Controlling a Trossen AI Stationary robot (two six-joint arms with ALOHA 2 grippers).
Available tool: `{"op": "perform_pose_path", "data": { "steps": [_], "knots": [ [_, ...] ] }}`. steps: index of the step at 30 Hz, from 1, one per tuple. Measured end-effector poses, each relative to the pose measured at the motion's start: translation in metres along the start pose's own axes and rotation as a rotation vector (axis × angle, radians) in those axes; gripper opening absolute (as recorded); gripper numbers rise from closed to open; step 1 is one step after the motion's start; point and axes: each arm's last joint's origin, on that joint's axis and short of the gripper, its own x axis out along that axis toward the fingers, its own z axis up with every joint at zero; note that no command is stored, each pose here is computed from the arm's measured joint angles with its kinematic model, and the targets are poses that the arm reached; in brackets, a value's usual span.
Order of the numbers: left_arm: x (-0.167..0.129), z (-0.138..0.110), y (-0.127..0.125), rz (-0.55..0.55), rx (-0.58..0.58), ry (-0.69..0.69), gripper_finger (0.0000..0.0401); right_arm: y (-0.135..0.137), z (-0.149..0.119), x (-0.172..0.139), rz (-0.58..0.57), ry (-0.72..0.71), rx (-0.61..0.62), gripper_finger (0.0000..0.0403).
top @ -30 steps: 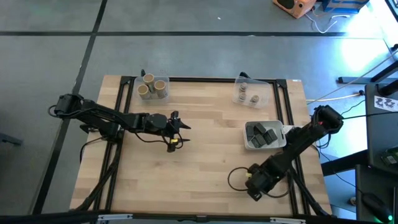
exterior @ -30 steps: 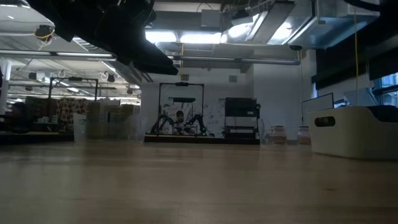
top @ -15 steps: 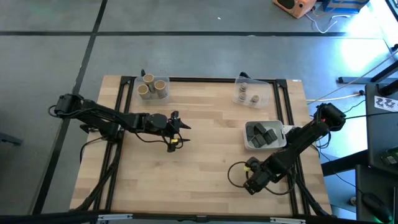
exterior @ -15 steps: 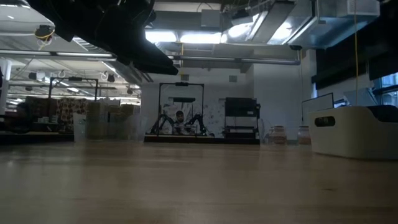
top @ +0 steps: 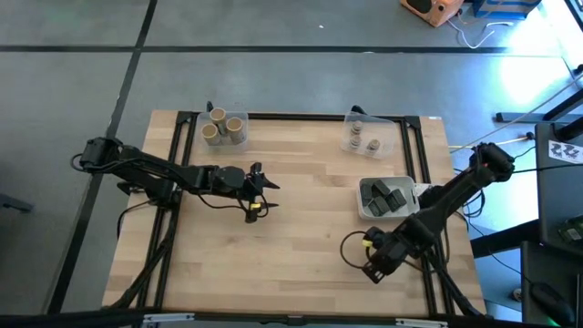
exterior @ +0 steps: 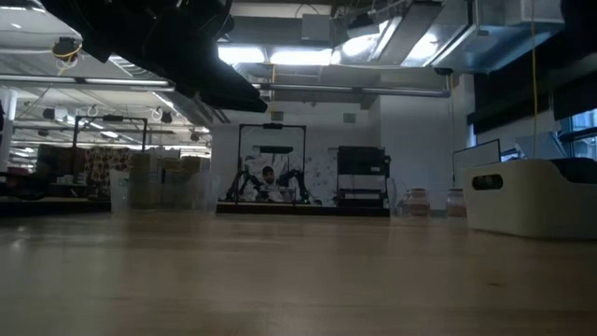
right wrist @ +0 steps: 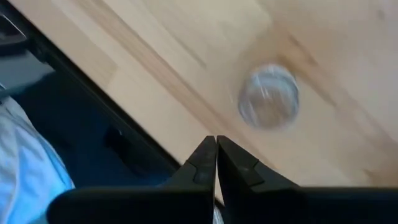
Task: Sort spices by type
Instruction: Put the brown seasoning bottle into the right transparent bin
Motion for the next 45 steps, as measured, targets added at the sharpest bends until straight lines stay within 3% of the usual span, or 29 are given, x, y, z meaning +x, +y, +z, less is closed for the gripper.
{"op": "perform_pose_path", "data": {
  "steps": [6, 18, 24, 31, 45],
  "knots": [
    [0.000, 0.000, 0.000, 0.000, 0.000, -0.001, 0.0248, 0.001, 0.002, 0.000, 0.013, -0.055, 0.000, 0.0045],
    [0.000, 0.001, 0.000, 0.001, 0.005, -0.008, 0.0248, -0.005, 0.005, 0.009, -0.096, -0.114, 0.070, 0.0300],
    [0.000, 0.001, 0.000, 0.001, 0.010, -0.008, 0.0248, -0.004, 0.008, 0.032, -0.173, -0.099, 0.089, 0.0370],
    [0.000, 0.001, 0.000, 0.001, 0.010, -0.008, 0.0248, -0.003, 0.010, 0.060, -0.235, -0.063, 0.102, 0.0354],
    [0.000, 0.001, 0.000, 0.001, 0.006, -0.009, 0.0248, -0.002, 0.012, 0.072, -0.249, -0.057, 0.096, 0.0198]
  ]
}}
